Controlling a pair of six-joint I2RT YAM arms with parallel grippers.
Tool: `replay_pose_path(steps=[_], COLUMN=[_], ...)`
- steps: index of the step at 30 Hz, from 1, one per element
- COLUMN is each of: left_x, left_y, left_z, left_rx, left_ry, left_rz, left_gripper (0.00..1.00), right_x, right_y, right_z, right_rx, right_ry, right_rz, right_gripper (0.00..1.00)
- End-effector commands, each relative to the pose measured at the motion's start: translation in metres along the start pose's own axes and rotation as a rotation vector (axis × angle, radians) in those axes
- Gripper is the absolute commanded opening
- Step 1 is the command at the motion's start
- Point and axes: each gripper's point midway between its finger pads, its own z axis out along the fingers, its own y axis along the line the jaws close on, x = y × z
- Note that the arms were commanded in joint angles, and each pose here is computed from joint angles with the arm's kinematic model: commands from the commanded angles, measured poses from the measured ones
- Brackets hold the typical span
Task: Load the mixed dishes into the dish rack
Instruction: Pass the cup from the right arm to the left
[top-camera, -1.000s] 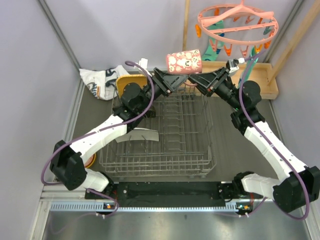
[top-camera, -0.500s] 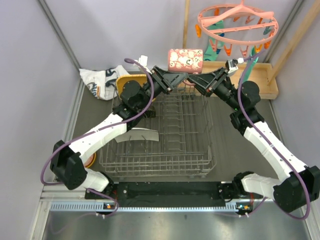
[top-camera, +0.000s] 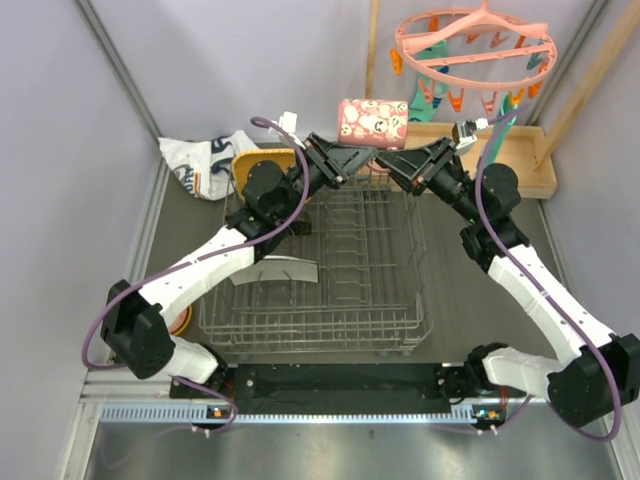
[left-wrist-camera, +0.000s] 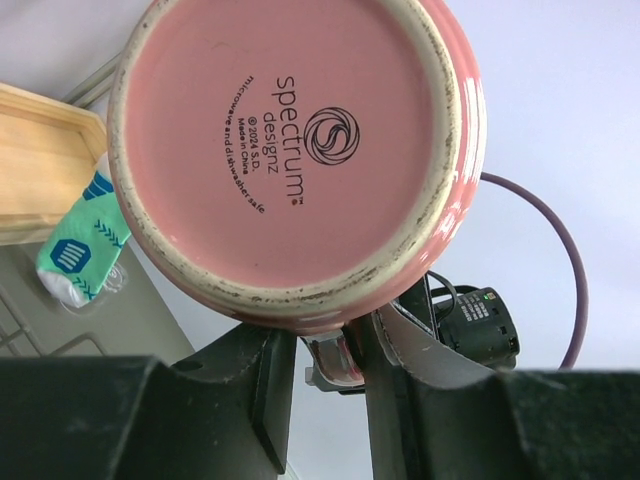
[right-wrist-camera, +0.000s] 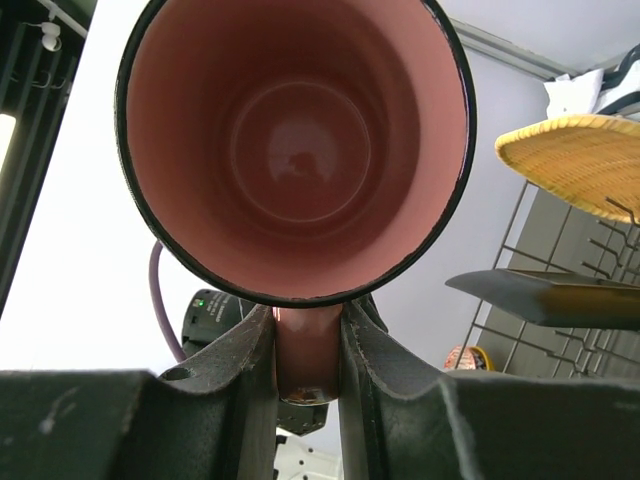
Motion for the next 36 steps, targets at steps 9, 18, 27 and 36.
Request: replay_pose_path(steps=[9,18,27,36], left_x=[-0.026,-0.028,-0.028,-0.029], left_y=[-0.050,-0.051,-0.051,-0.051], left_z=[-0.005,-0.004,-0.004,-0.005], left_rx=[0.135,0.143,0.143,0.142], left_ry=[-0.095,-0.105,-0.103,-0.111], left_rz=[0.084,0.076,0.079,0.080], left_gripper=[0.00,0.00,0.00,0.00], right_x=[0.023,0.022,0.021,0.019], right_y=[0.036,0.035,0.025,0.016], right_z=[-0.010,-0.011,-0.011,-0.013], right_rx=[-0.096,-0.090,-0.031,0.021], right_ry=[0.083,0.078,0.074,0.061], right_rz=[-0.050,-0.056,-0.081,-0.100], right_gripper=[0.44,0.56,0.66,0.69])
